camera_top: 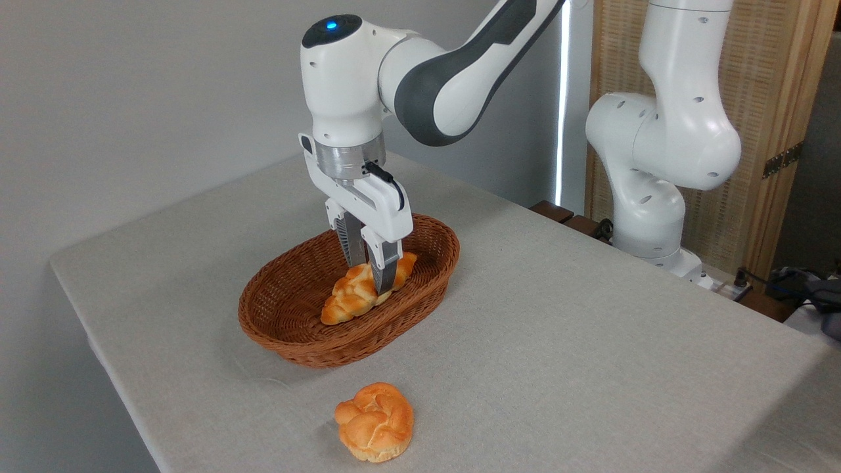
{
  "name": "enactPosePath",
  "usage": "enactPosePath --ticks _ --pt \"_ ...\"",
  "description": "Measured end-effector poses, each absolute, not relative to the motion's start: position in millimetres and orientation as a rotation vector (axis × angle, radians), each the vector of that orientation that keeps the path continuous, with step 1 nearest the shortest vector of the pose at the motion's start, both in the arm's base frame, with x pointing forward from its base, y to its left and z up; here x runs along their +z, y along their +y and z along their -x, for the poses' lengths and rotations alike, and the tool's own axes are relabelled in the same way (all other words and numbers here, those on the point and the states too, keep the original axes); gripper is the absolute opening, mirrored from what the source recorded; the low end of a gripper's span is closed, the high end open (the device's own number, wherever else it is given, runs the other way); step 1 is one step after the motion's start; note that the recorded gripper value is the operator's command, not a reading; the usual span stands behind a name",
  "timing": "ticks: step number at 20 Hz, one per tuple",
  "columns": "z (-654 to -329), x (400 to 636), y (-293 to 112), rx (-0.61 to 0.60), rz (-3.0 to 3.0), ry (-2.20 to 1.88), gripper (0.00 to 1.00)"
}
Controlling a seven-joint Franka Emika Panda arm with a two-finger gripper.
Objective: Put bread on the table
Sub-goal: 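Close the gripper fingers around the braided bread roll, then lift the braided roll up out of the basket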
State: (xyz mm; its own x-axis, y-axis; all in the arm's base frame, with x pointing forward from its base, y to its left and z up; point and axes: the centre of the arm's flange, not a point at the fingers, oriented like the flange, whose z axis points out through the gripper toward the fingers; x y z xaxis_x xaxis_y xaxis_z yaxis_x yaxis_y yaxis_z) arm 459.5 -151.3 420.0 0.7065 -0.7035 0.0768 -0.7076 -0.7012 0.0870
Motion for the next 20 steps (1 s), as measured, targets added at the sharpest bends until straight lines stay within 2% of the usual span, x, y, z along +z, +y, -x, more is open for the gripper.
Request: enactPosePath --ticks 15,17,20 --pt "-459.9 421.4 -150.6 0.062 -2.799 -1.164 0.46" --pt "-460.4 423.7 -149.6 0.07 -2.801 -1.161 0.42" --pt "-461.8 428.4 -147.7 0.085 -2.804 -1.156 0.39"
